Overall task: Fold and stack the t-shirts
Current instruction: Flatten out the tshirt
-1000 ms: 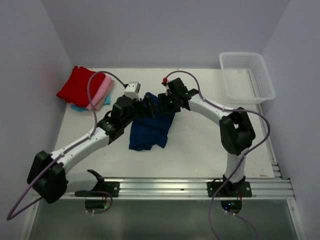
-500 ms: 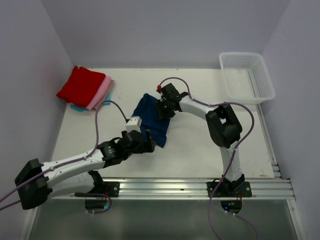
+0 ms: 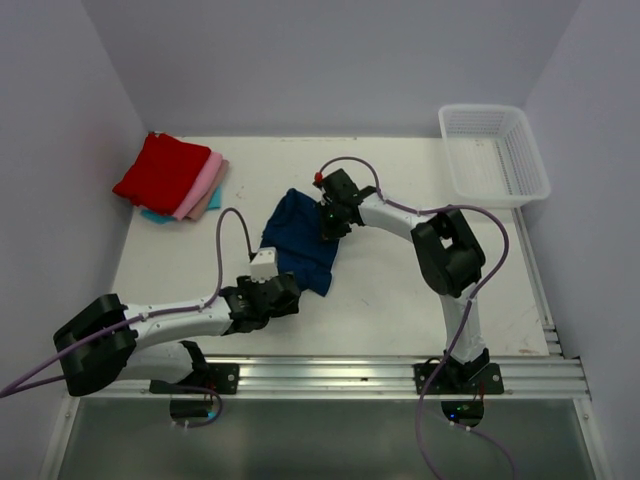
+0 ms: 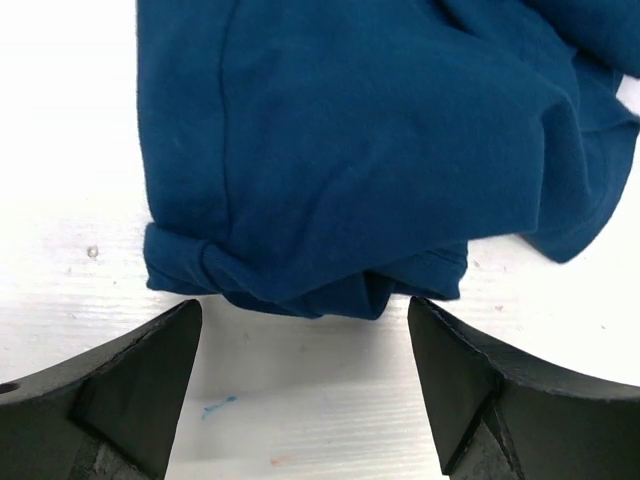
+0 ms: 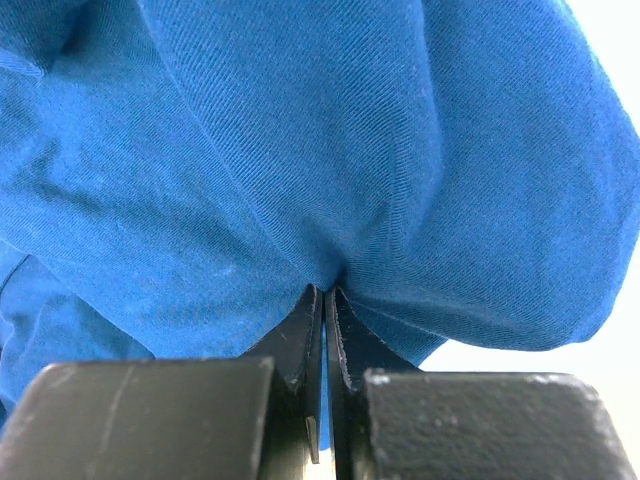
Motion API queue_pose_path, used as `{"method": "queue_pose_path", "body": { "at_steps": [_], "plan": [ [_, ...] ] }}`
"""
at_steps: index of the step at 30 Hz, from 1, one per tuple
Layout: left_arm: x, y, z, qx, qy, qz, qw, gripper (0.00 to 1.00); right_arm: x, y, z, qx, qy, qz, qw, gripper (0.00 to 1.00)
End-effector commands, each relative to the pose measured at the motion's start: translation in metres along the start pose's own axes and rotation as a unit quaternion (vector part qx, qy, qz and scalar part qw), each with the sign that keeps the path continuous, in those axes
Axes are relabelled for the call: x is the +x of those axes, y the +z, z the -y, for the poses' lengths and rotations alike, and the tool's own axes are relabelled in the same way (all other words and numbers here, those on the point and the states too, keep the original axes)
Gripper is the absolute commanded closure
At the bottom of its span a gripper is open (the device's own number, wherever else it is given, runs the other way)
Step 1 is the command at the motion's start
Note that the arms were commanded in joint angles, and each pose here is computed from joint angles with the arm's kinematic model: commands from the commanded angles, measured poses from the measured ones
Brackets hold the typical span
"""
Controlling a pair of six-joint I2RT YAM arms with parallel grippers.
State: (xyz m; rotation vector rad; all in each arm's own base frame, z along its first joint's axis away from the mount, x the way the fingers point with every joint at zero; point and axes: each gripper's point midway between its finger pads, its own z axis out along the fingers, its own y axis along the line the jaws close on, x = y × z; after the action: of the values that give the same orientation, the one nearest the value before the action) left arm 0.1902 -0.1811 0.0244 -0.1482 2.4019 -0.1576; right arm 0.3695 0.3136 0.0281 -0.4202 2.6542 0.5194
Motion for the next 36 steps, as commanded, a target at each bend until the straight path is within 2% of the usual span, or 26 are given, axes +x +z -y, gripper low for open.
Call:
{"method": "queue_pose_path", "body": {
  "at_steps": [1,12,16,18,19,21,22,26,29,31,36],
  "plan": [
    [-0.023,0.0,-0.001,-0.016,-0.028,0.055,0.998,0.12,-0.012,-0.02,-0.004,0.002,-0.014,0.028,1.0,1.0],
    [-0.022,0.024,0.002,-0.025,-0.039,0.091,0.995,0.13,-0.012,-0.021,-0.009,-0.012,-0.017,0.029,0.999,1.0],
    [-0.025,0.03,0.005,-0.033,-0.036,0.098,0.994,0.2,-0.011,-0.026,-0.009,-0.013,-0.022,0.034,0.999,1.0],
    [-0.029,0.03,0.008,-0.032,-0.037,0.104,0.993,0.39,-0.01,-0.028,-0.009,-0.013,-0.022,0.035,0.999,1.0],
    [-0.032,0.028,0.01,-0.029,-0.039,0.107,0.993,0.6,-0.009,-0.028,-0.009,-0.014,-0.023,0.034,0.999,1.0],
    [-0.038,0.024,0.012,-0.024,-0.042,0.114,0.992,0.84,-0.007,-0.028,-0.008,-0.014,-0.022,0.033,0.999,1.0],
    [-0.041,0.022,0.014,-0.023,-0.044,0.117,0.992,1.0,-0.006,-0.028,-0.009,-0.015,-0.022,0.031,0.999,1.0],
    [-0.057,0.003,0.012,-0.025,-0.046,0.123,0.991,1.0,-0.008,-0.032,-0.009,-0.014,-0.022,0.033,0.999,1.0],
    [-0.081,-0.022,0.007,-0.028,-0.05,0.144,0.988,1.0,-0.021,-0.052,-0.004,0.009,-0.024,0.057,0.998,1.0],
    [-0.1,-0.04,0.004,-0.031,-0.055,0.163,0.985,1.0,-0.037,-0.077,-0.002,0.015,-0.019,0.09,0.996,1.0],
    [-0.143,-0.098,-0.038,-0.078,-0.061,0.221,0.97,1.0,-0.067,-0.147,0.028,0.074,0.012,0.171,0.982,1.0]
  ]
}}
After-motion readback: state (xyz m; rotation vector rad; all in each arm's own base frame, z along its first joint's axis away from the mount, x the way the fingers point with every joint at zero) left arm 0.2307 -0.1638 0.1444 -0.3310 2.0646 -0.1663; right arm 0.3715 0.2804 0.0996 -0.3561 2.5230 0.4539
